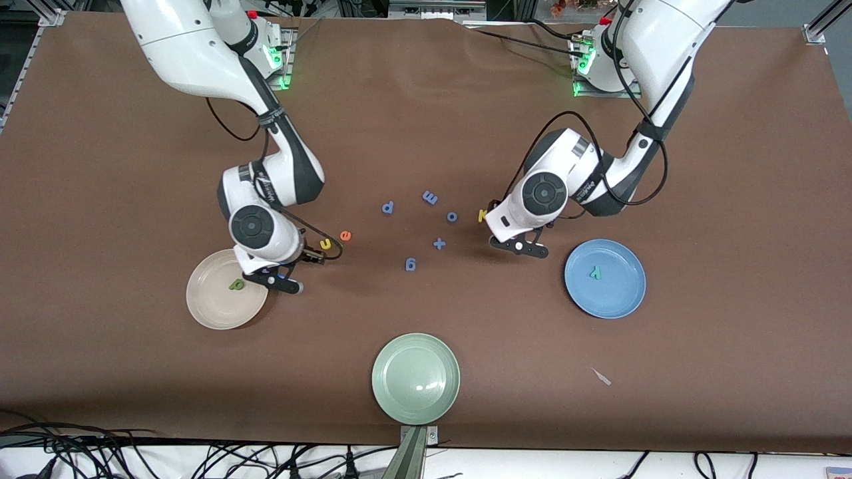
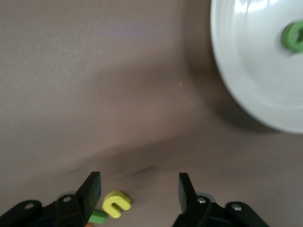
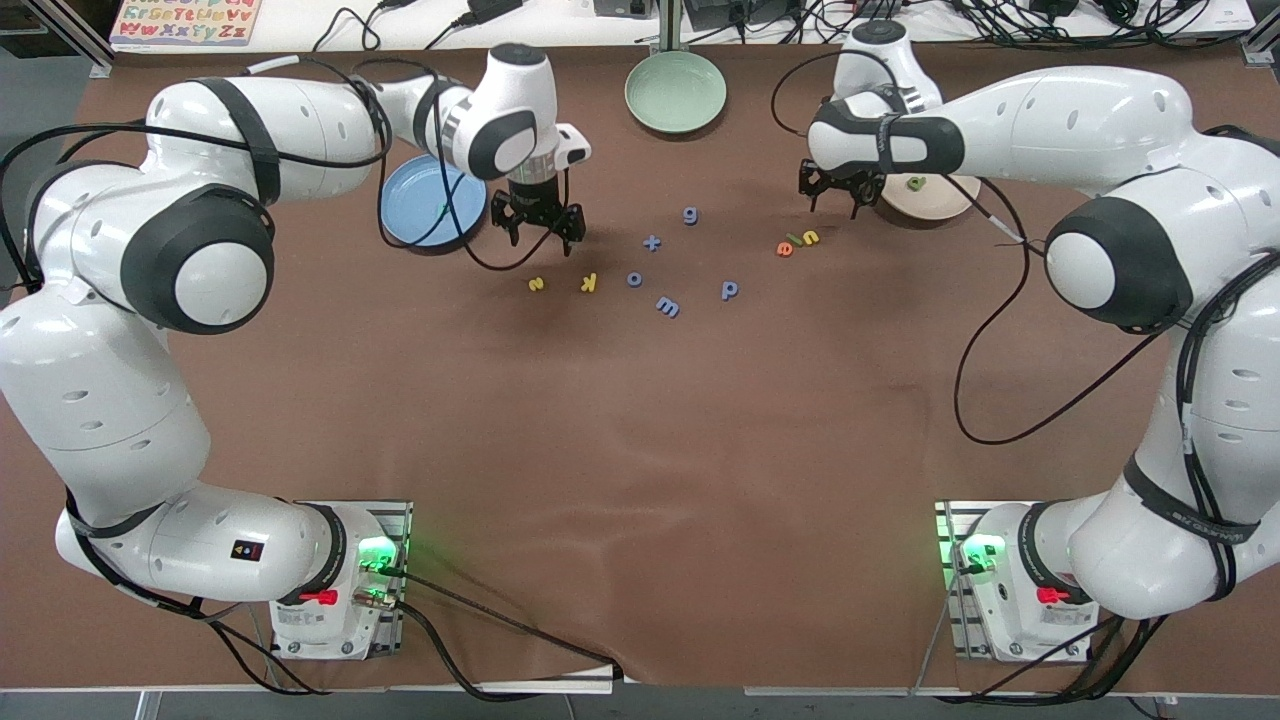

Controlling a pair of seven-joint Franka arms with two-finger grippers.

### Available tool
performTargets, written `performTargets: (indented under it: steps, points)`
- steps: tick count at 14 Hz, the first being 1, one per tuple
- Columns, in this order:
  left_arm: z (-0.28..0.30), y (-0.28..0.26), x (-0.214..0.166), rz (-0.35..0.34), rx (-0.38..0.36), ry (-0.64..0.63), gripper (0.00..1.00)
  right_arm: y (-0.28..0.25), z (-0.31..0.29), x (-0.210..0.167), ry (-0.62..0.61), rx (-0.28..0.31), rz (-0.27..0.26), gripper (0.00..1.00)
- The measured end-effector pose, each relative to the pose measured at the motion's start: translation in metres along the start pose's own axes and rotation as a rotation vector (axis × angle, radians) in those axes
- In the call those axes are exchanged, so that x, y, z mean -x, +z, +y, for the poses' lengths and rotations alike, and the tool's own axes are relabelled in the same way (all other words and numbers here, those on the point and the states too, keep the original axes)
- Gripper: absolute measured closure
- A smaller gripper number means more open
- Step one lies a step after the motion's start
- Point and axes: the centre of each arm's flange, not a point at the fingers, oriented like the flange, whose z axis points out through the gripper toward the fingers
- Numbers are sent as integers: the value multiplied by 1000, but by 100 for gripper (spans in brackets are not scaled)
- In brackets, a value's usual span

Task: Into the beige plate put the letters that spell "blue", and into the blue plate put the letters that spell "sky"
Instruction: 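Grasp the yellow u with the right gripper while the left gripper reaches yellow letters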

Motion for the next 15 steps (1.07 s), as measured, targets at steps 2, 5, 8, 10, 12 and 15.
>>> performTargets:
  steps: [2, 5, 8, 10, 12, 15]
  points:
    - [-2, 28, 14, 40, 16, -52, 0, 8, -9, 8, 69, 4, -6, 25]
    - [-6, 52, 28, 66, 4, -108, 0, 16, -14, 15, 124, 4, -18, 25]
    - [-9, 50, 30, 69, 4, -186, 4, 29, -22, 26, 159, -5, -20, 26]
    - [-10, 51, 30, 68, 5, -216, 10, 30, -24, 28, 159, -5, -20, 29]
    - [-10, 54, 32, 79, 15, -235, 25, 30, -24, 29, 159, -6, -19, 35]
    - [-10, 58, 34, 81, 19, -251, 30, 28, -25, 29, 155, -6, -20, 51]
